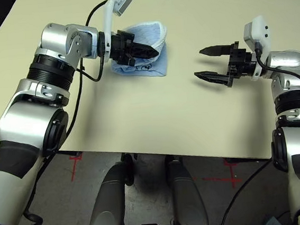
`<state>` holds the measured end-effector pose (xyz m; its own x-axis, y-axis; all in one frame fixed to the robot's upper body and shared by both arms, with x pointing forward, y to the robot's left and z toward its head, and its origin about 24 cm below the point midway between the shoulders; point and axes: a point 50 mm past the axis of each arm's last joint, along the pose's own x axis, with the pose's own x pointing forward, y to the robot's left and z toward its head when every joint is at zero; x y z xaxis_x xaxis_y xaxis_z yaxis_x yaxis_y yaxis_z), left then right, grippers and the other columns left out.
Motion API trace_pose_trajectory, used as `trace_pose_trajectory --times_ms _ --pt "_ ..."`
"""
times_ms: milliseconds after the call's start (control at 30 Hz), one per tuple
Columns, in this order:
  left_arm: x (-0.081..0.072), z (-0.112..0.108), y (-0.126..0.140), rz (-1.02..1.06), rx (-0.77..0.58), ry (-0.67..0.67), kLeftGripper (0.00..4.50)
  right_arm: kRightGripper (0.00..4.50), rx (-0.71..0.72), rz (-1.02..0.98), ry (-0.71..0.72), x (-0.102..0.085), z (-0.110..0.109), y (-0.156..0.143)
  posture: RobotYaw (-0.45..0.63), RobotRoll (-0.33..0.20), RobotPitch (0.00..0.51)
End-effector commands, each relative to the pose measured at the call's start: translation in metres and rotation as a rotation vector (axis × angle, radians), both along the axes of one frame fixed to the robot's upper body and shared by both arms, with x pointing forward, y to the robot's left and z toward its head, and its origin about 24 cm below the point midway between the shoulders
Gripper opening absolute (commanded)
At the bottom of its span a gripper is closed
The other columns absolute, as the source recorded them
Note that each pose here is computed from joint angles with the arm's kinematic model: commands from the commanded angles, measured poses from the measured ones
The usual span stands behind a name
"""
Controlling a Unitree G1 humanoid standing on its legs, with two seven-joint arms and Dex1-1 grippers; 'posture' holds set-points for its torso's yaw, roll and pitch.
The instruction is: Fold the towel and set it aside.
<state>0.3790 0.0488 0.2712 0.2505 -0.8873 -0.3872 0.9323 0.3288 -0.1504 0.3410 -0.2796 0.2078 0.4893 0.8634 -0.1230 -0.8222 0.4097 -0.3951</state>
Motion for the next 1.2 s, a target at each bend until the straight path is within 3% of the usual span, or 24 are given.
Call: trace_pose_trajectory --times_ms 33,300,400,500,700,800,1133,1200 --pt "0.001 -0.008 0.001 -0.005 0.043 -0.004 1.49 4.50 -0.002 -0.013 0.000 -0.003 -0.001 -0.005 0.07 0.000 0.275" --pt "-0.001 0.002 0.026 -0.053 0.017 -0.034 4.46 4.50 -0.001 -0.015 -0.001 -0.001 -0.001 -0.003 0.08 0.000 0.274" --pt "-0.003 0.008 0.034 -0.080 -0.006 -0.042 4.46 4.50 0.001 -0.018 -0.001 -0.001 -0.001 -0.004 0.08 0.000 0.275" --pt "-0.005 0.018 0.067 -0.121 -0.140 -0.227 4.46 4.50 0.096 -0.010 -0.010 0.003 0.007 -0.001 0.08 0.000 0.274" --pt "-0.002 -0.007 0.114 -0.132 -0.061 -0.514 4.46 4.50 0.200 0.038 0.008 0.009 0.010 0.013 0.09 0.000 0.272" --pt "-0.004 -0.016 0.124 -0.194 -0.033 -0.593 4.50 3.90 0.192 0.055 0.020 0.012 0.007 0.020 0.09 0.000 0.272" --pt "-0.002 -0.022 0.126 -0.254 -0.015 -0.673 4.50 0.16 0.176 0.107 0.024 0.019 0.007 0.042 0.08 0.000 0.263" --pt "-0.001 -0.022 0.124 -0.252 -0.022 -0.692 4.50 0.07 0.176 0.115 0.022 0.019 0.007 0.046 0.07 0.000 0.263"
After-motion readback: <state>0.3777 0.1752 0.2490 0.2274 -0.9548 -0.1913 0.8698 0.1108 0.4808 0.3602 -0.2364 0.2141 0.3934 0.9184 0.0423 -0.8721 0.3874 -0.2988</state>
